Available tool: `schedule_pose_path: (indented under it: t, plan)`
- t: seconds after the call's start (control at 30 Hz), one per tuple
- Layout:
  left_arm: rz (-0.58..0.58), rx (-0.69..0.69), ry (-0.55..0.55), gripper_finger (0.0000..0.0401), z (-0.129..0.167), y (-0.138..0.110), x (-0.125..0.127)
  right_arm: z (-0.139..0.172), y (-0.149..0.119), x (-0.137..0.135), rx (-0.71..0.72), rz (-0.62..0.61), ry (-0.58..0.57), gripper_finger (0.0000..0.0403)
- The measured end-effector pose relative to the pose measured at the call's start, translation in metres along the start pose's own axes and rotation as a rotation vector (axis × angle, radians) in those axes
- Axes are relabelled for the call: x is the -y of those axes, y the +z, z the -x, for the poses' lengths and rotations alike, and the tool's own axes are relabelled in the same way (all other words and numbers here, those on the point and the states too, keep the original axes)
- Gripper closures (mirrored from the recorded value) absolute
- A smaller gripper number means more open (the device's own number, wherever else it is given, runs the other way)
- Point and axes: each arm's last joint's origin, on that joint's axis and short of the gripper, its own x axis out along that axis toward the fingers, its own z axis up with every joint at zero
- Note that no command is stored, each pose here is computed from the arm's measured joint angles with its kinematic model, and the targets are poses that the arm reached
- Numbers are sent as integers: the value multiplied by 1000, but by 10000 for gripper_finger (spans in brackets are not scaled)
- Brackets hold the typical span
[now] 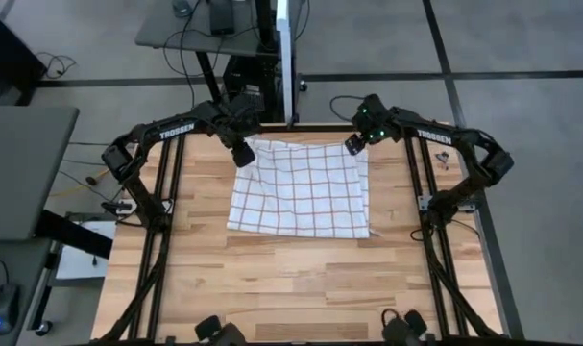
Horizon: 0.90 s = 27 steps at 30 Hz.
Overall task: Roll towel
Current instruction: Fold the white towel
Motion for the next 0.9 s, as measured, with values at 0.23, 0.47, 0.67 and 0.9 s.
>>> schedule_pose_path:
  t: [0.23,0.47,0.67,0.9]
  plan:
    - [74,-93,-191,313,-28,-31,-2,-52,-5,9,-119,88,111,183]
    - [71,-157,-241,313,-51,-51,16,-66,6,10,-113,207,67,208]
    - [57,-147,-242,313,-57,-54,22,-63,13,11,-90,238,33,238]
    - [64,-85,-229,313,-59,-48,20,-67,8,12,-137,239,45,378]
